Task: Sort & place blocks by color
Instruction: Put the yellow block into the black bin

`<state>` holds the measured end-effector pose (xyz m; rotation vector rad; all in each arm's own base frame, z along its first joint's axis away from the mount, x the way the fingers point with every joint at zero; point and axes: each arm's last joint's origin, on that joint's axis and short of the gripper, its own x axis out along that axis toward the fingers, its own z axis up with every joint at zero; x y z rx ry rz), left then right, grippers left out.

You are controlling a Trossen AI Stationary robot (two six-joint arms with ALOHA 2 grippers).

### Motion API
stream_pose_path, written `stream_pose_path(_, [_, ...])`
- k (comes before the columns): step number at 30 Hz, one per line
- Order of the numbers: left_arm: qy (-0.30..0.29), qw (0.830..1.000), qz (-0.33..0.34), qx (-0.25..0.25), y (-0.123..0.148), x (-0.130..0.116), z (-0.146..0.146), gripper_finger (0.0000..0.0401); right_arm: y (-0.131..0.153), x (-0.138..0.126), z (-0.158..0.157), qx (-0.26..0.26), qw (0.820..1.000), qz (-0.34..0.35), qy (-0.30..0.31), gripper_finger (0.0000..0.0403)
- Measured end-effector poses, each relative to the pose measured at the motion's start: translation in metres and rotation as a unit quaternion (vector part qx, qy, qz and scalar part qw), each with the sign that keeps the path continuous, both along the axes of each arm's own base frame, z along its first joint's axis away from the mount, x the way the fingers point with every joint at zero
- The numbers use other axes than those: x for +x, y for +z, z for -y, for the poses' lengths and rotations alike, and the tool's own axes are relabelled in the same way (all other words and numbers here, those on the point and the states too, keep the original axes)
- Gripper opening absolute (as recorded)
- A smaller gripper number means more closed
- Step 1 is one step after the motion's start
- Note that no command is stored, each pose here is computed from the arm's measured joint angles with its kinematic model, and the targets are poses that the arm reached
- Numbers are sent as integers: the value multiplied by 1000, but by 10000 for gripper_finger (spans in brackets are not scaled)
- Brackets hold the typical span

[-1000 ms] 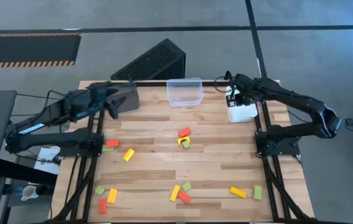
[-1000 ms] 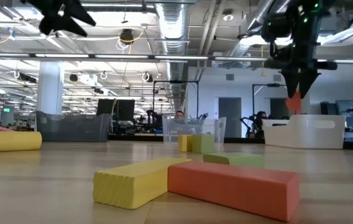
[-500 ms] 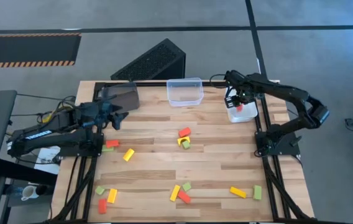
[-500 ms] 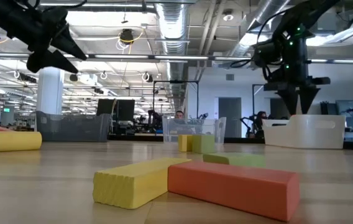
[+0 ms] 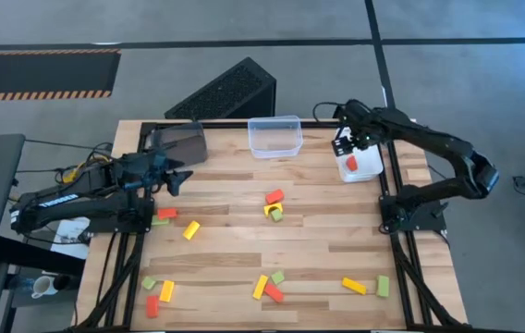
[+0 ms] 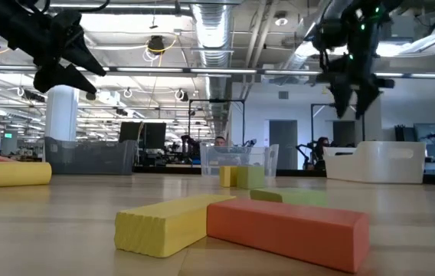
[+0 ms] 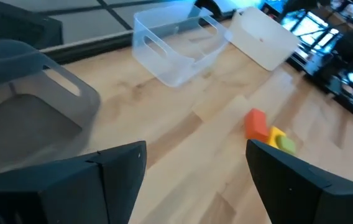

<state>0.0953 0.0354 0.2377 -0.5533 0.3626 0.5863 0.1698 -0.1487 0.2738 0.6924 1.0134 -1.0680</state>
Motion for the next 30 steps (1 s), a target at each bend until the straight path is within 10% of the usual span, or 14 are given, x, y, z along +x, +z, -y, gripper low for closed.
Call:
stream_pose_path(10, [-122, 981, -41, -147, -14, 11, 9, 261, 34, 71, -62, -104, 950, 217, 199, 271])
stream_pose_path(19, [-160, 933, -176, -269, -28, 40, 19, 261, 15, 114, -98, -79, 930, 252, 256, 272])
stream_pose_path(30, [-59, 889, -315, -325, -35, 62, 35, 261, -2, 135, -127, -32, 913, 256, 315, 272])
